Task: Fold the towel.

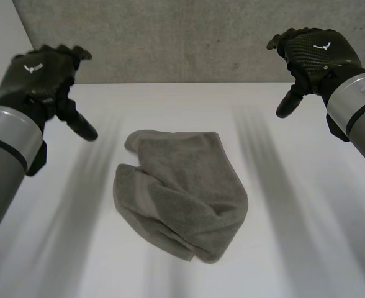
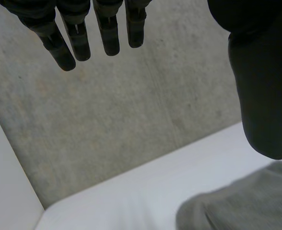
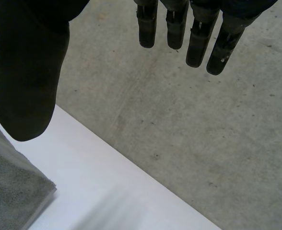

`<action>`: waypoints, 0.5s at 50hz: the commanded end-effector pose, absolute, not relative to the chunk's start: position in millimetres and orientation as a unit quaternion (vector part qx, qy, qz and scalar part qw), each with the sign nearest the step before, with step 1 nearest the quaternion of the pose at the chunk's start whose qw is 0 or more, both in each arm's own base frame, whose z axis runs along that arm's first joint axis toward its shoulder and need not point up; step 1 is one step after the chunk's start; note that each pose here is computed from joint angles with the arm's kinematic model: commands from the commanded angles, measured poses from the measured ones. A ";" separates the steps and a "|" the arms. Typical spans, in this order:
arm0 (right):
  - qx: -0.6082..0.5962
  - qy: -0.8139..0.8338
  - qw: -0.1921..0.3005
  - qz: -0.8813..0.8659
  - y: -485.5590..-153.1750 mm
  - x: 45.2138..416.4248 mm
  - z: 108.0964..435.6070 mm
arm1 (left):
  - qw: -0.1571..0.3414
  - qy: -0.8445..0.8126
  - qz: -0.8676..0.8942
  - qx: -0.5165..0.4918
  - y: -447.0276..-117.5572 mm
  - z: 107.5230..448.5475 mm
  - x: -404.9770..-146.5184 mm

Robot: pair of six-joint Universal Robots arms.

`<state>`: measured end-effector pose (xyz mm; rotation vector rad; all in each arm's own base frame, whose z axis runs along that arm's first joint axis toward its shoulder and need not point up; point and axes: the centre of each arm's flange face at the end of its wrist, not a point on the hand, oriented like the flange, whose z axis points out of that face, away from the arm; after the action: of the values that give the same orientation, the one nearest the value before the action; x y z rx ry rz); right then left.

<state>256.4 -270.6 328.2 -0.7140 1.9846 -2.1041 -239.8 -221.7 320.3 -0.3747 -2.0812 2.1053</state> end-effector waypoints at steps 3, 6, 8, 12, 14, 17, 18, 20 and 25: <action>-0.341 0.654 0.073 -0.671 -272.6 270.3 299.5 | 0.080 -0.746 0.637 -0.176 -210.1 248.3 -255.8; -0.453 0.641 0.051 -0.618 -268.1 278.4 260.1 | 0.082 -0.759 0.614 -0.201 -205.4 216.5 -266.4; -0.491 0.631 0.043 -0.599 -263.4 280.8 246.5 | 0.084 -0.762 0.605 -0.215 -201.8 202.9 -272.4; -0.563 0.618 0.030 -0.548 -258.4 284.2 201.8 | 0.084 -0.764 0.591 -0.245 -201.0 172.4 -287.6; -0.568 0.621 0.031 -0.539 -260.7 285.1 189.7 | 0.084 -0.762 0.591 -0.251 -202.5 164.9 -291.9; -0.571 0.626 0.038 -0.529 -263.0 289.0 168.6 | 0.089 -0.756 0.596 -0.258 -206.8 152.9 -301.8; -0.573 0.627 0.039 -0.527 -264.3 290.6 159.5 | 0.091 -0.752 0.598 -0.263 -207.8 147.0 -307.2; -0.573 0.628 0.038 -0.525 -265.5 292.3 151.5 | 0.092 -0.751 0.597 -0.268 -209.3 140.5 -311.5; -0.576 0.630 0.038 -0.519 -265.7 295.2 138.8 | 0.079 -0.751 0.589 -0.289 -216.1 124.4 -319.5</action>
<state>291.8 -263.9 151.5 -1.7790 1.9202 -1.5994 -311.2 -209.0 138.3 -0.8086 -2.2398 1.7634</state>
